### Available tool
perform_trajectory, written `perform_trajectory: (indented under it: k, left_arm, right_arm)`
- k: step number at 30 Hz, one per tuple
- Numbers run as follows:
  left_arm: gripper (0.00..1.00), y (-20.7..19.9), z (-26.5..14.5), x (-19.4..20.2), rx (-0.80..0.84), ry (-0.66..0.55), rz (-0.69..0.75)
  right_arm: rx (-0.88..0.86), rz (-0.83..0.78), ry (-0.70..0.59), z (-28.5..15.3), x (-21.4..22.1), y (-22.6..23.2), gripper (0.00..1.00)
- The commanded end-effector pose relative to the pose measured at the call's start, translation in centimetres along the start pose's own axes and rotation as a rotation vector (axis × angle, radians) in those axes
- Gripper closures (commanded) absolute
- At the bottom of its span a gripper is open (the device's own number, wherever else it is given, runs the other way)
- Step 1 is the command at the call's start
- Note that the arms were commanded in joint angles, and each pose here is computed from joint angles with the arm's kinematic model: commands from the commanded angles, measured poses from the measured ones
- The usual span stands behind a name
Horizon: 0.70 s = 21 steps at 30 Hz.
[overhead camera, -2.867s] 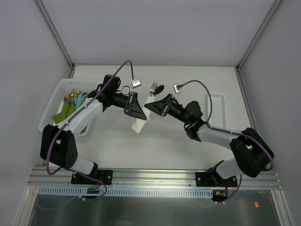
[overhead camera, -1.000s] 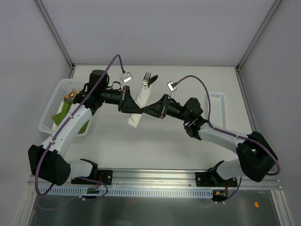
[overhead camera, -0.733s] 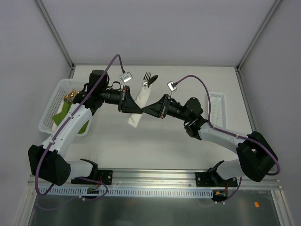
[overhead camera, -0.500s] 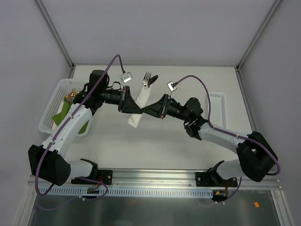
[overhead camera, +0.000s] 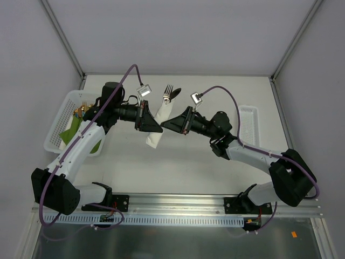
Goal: Place the utensils on the paper napkin and roll it up
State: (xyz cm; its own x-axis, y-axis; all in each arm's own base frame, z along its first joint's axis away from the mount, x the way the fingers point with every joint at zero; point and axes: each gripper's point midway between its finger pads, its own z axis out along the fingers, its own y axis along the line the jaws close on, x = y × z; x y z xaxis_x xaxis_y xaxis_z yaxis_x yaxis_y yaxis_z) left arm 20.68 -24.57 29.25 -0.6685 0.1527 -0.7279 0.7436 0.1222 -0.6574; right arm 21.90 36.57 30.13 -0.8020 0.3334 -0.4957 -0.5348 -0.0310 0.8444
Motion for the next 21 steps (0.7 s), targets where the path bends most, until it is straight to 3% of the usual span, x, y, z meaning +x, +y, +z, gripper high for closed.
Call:
perform_trajectory:
  k: [1, 7, 11, 16, 21]
  left_arm:
    - [1.00, -2.1, -0.5, -0.5, 0.056, -0.017, 0.092]
    - [1.00, -1.5, -0.4, -1.1, 0.031, -0.022, 0.065]
    - [0.99, -1.3, -0.3, -1.3, 0.013, -0.026, 0.056]
    - [0.72, -1.0, -0.8, -1.7, -0.016, -0.046, 0.044]
    - [0.64, -0.4, -2.0, -2.6, -0.038, -0.080, 0.014]
  right_arm:
    - [-0.078, -0.046, -0.055, 0.6, -1.9, 2.5, 0.72]
    - [-0.082, -0.062, -0.023, 0.8, -1.2, 2.5, 0.99]
    - [-0.094, -0.085, -0.009, 0.8, -1.0, 2.9, 1.00]
    - [-0.060, -0.116, 0.018, 0.5, -0.5, 2.5, 1.00]
    - [-0.042, -0.154, 0.040, 0.2, -0.1, 2.8, 1.00]
